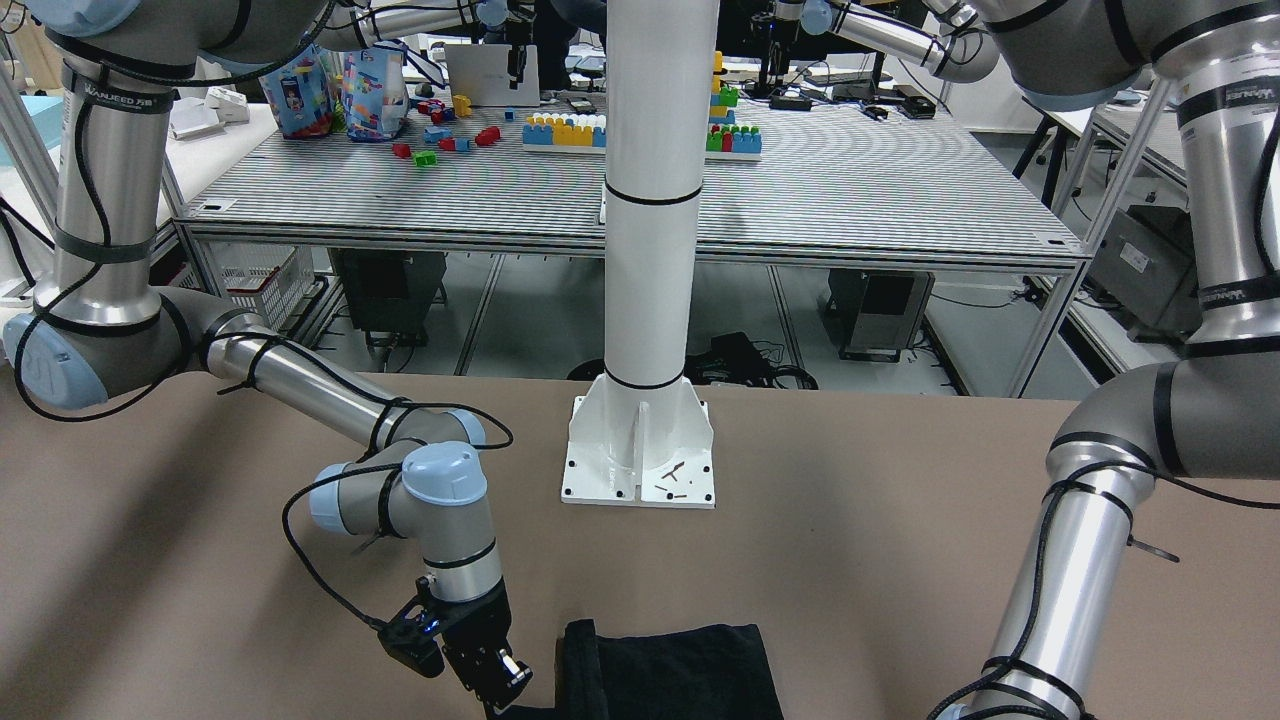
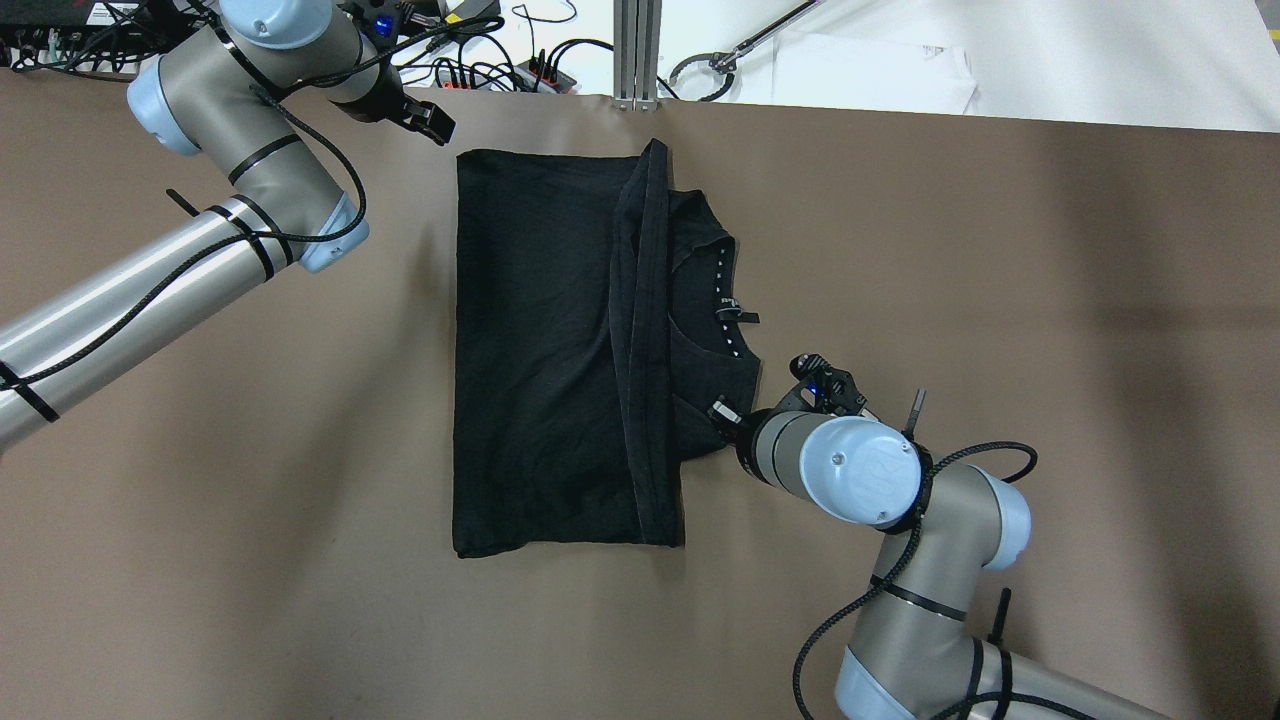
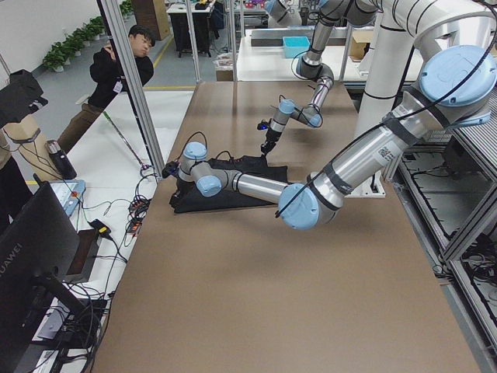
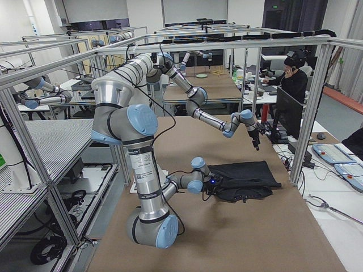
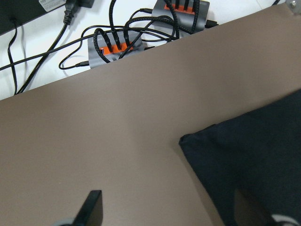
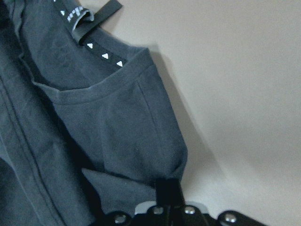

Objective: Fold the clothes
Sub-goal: 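Move the right gripper to the collar edge nearest it and grasp, then lift that edge with the right gripper and fold it over the shirt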

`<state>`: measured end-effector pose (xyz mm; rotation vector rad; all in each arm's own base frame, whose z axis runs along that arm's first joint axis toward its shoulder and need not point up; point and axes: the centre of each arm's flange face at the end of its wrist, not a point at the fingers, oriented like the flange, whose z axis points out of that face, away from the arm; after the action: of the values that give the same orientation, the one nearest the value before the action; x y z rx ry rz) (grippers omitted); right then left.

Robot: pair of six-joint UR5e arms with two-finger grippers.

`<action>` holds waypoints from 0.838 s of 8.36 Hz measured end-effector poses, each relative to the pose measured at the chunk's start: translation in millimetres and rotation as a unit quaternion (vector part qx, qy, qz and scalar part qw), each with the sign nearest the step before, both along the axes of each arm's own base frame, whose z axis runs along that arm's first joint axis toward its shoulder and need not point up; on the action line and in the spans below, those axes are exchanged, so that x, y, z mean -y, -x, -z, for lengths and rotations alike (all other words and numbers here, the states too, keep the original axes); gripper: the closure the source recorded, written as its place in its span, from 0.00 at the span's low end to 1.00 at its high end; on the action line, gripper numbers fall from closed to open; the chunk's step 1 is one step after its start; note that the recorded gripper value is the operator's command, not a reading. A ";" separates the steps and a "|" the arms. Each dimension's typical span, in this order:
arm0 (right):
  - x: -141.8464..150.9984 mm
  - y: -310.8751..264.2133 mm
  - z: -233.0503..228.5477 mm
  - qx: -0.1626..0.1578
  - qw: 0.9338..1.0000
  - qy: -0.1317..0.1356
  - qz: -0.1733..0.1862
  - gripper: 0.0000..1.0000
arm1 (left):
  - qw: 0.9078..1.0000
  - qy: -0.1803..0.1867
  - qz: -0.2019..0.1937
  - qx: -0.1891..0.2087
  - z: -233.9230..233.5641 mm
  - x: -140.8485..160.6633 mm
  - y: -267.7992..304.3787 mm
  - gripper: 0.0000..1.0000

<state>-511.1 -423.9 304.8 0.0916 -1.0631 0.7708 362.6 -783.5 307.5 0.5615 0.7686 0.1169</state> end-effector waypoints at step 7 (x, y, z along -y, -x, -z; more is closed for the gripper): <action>-74.6 -46.1 0.8 0.015 0.998 -0.031 0.054 1.00 | 1.000 0.007 0.000 -0.004 -1.8 -4.0 -7.6 0.00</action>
<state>-465.1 -349.3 303.9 0.0758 -1.1109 0.6432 370.2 -779.5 309.2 0.5499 0.7760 0.1092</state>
